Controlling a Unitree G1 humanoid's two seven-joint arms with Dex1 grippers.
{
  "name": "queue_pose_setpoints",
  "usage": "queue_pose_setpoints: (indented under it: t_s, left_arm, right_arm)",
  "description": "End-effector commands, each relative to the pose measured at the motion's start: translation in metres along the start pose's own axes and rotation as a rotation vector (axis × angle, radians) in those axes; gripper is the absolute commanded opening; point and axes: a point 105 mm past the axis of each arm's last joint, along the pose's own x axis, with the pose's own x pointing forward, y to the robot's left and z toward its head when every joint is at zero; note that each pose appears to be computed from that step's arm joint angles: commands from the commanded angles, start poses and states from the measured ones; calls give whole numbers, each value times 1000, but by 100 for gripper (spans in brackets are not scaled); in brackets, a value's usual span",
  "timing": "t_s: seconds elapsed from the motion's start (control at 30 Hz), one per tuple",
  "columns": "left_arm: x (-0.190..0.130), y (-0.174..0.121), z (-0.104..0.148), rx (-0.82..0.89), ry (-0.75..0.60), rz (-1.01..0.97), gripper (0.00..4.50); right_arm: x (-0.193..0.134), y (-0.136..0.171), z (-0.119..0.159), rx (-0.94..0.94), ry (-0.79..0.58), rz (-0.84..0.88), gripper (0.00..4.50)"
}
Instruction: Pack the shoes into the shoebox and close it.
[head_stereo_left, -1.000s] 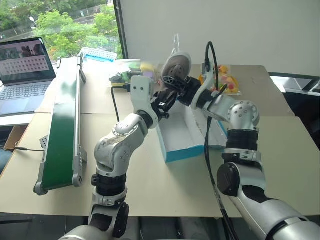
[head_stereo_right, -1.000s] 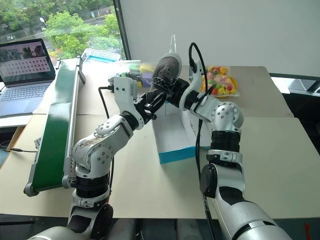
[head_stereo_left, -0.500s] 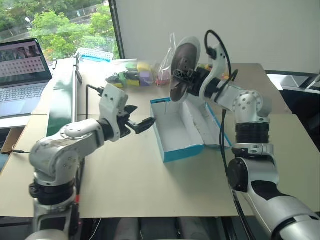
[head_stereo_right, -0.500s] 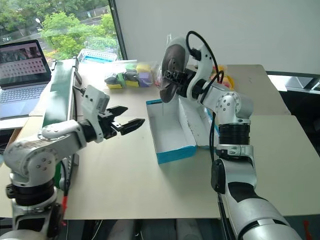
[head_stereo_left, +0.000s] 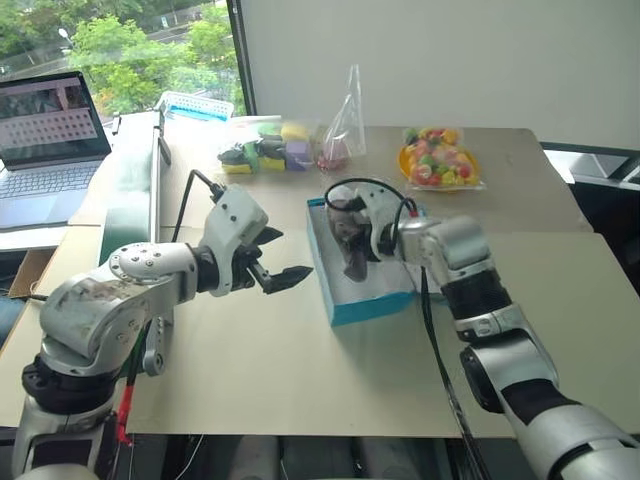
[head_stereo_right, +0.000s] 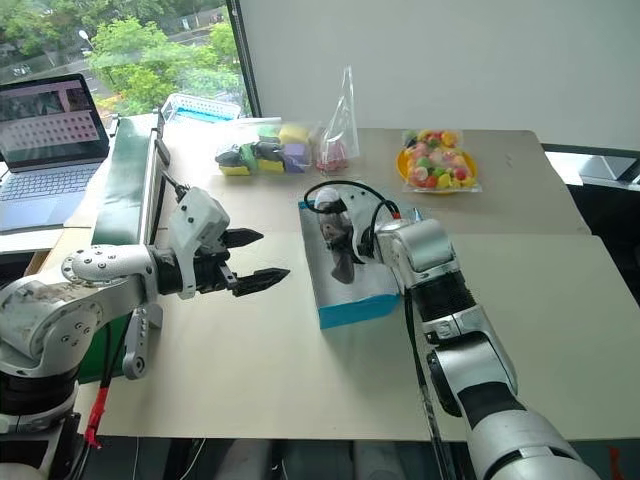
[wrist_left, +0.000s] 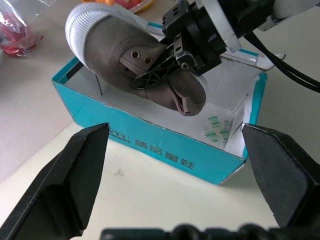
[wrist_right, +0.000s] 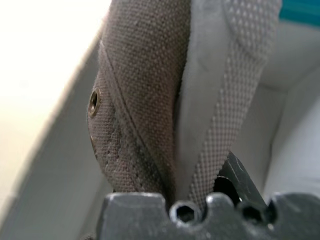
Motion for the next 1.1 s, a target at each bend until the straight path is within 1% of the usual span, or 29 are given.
queue_pose_setpoints:
  t_s: [0.03, 0.17, 0.3, 0.4, 0.5, 0.57, 0.6, 0.73, 0.8, 0.83, 0.87, 0.9, 1.1]
  left_arm:
    - [-9, -8, 2, 64, 7, -37, 450]
    - [-14, -4, 1, 82, 29, -32, 450]
    - [-15, -3, 3, 89, 26, -28, 450]
    - [-15, -4, 3, 91, 27, -29, 450]
    - [-17, -3, 2, 95, 34, -16, 450]
    - [-17, -3, 2, 91, 31, -10, 450]
    - [-17, -4, 2, 87, 29, -9, 450]
    - [-17, -5, 1, 85, 30, -7, 450]
    - [-18, -5, 1, 83, 31, -4, 450]
    - [-18, -4, 1, 82, 31, -2, 450]
    - [-18, -4, 1, 81, 31, -1, 450]
    - [-18, -3, 1, 81, 32, 0, 450]
    - [-18, -2, 2, 84, 31, 4, 450]
  right_arm:
    - [-7, -8, 15, -42, -63, -36, 39]
    - [-6, -19, 5, -136, -15, -100, 39]
    - [-7, -27, -5, -177, 37, -121, 39]
    - [-10, -34, -12, -183, 63, -144, 39]
    - [-14, -42, -26, -141, 106, -158, 39]
    - [-16, -39, -33, -95, 122, -144, 139]
    - [-17, -35, -34, -90, 125, -132, 160]
    - [-21, -29, -26, -138, 112, -140, 302]
    - [-26, -26, -7, -182, 67, -156, 365]
    - [-29, -26, 3, -204, 44, -168, 407]
    - [-31, -25, 10, -218, 29, -177, 432]
    - [-34, -25, 19, -232, 7, -194, 448]
    - [-51, -21, 55, -314, -83, -244, 448]
